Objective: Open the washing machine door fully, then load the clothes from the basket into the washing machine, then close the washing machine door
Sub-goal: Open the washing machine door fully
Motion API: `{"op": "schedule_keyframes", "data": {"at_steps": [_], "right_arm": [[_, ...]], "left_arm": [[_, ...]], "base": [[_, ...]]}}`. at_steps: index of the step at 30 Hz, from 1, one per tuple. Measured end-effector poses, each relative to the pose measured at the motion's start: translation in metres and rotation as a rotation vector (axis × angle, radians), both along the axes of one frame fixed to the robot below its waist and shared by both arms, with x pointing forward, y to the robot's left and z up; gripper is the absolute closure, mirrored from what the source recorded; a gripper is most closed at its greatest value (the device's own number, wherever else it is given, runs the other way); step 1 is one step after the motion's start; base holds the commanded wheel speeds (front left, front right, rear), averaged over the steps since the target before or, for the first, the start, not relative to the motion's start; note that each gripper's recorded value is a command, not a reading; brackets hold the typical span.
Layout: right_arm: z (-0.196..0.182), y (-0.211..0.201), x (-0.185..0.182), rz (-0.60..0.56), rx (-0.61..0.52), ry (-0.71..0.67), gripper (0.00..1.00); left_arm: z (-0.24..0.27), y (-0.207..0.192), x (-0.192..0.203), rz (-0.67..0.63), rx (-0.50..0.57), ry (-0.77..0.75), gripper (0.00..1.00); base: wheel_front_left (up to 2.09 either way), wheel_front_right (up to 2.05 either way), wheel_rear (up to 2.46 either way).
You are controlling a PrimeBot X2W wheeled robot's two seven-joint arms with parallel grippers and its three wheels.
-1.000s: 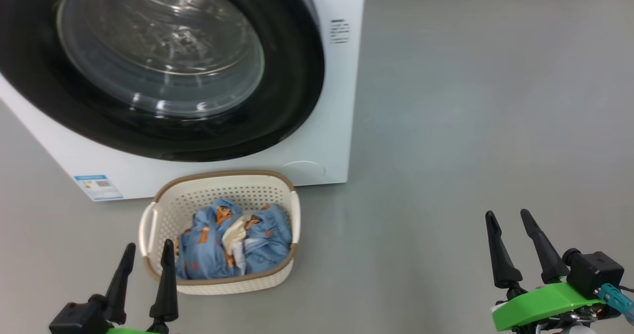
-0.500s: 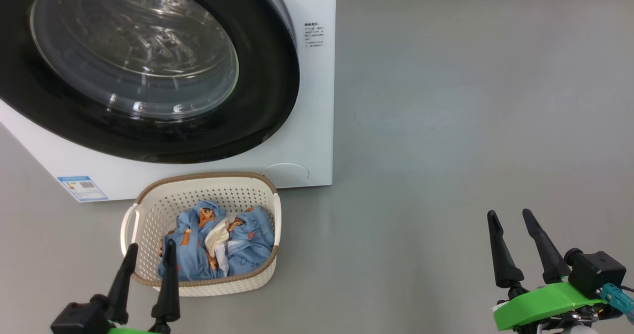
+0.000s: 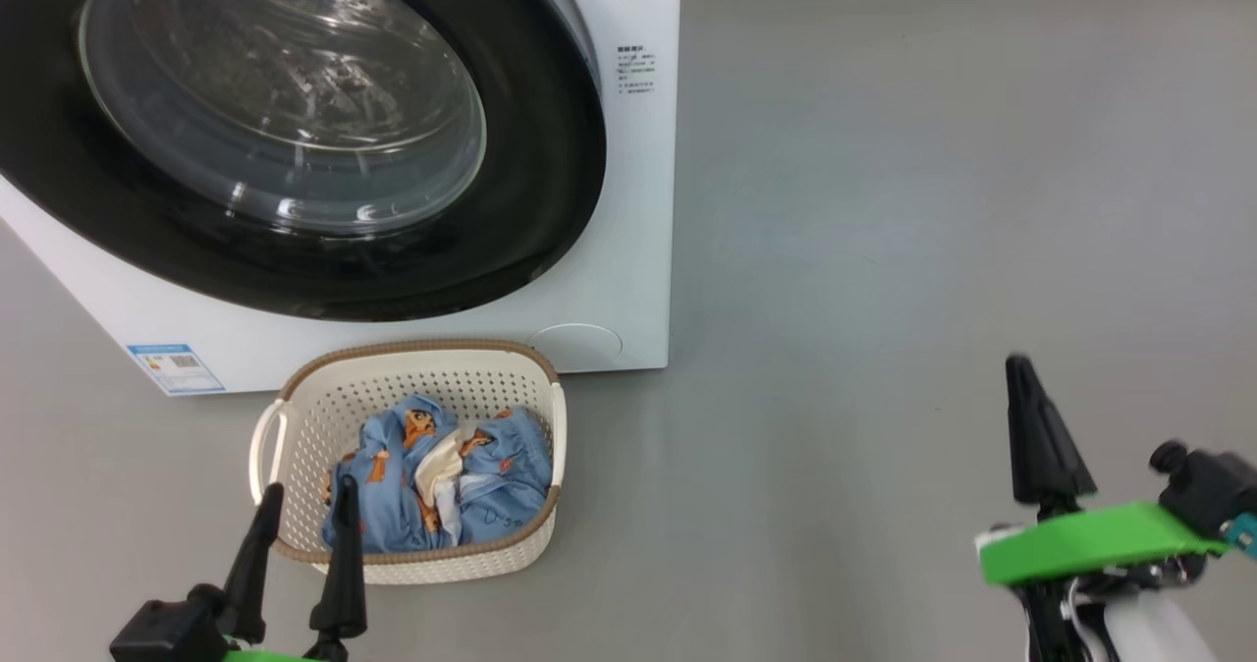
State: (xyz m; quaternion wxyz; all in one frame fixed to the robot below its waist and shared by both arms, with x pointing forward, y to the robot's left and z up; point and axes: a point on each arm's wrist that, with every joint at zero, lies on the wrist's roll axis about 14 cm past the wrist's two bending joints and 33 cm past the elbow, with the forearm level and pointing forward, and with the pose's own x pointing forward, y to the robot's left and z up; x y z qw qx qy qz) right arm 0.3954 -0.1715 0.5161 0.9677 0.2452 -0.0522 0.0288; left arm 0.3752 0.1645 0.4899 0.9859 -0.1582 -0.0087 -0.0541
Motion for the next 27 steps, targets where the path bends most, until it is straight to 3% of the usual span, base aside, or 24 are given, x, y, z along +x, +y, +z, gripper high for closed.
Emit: {"op": "schedule_keyframes", "data": {"at_steps": [9, 10, 17, 23, 27], "right_arm": [[0.083, -0.002, 0.035, 0.014, 0.486, -0.221, 1.00], [0.083, -0.002, 0.035, 0.014, 0.486, -0.221, 1.00], [0.120, -0.008, 0.065, 0.070, 0.793, -0.297, 1.00], [0.142, 0.003, 0.096, 0.227, 0.928, -0.256, 1.00], [0.147, 0.018, 0.115, 0.353, 0.936, -0.188, 1.00]], "left_arm": [[-0.001, -0.003, -0.002, 0.002, -0.017, 0.003, 0.00], [-0.001, -0.003, -0.002, 0.002, -0.017, 0.003, 0.00], [-0.006, -0.002, -0.001, 0.016, -0.032, 0.019, 0.00], [-0.007, 0.000, 0.009, 0.026, -0.038, 0.022, 0.00], [-0.008, 0.000, 0.015, 0.029, -0.050, 0.025, 0.00]], "base": [[0.00, 0.00, 0.00], [0.00, 0.00, 0.00], [0.00, 0.00, 0.00], [0.00, 0.00, 0.00], [0.00, 0.00, 0.00]]}}
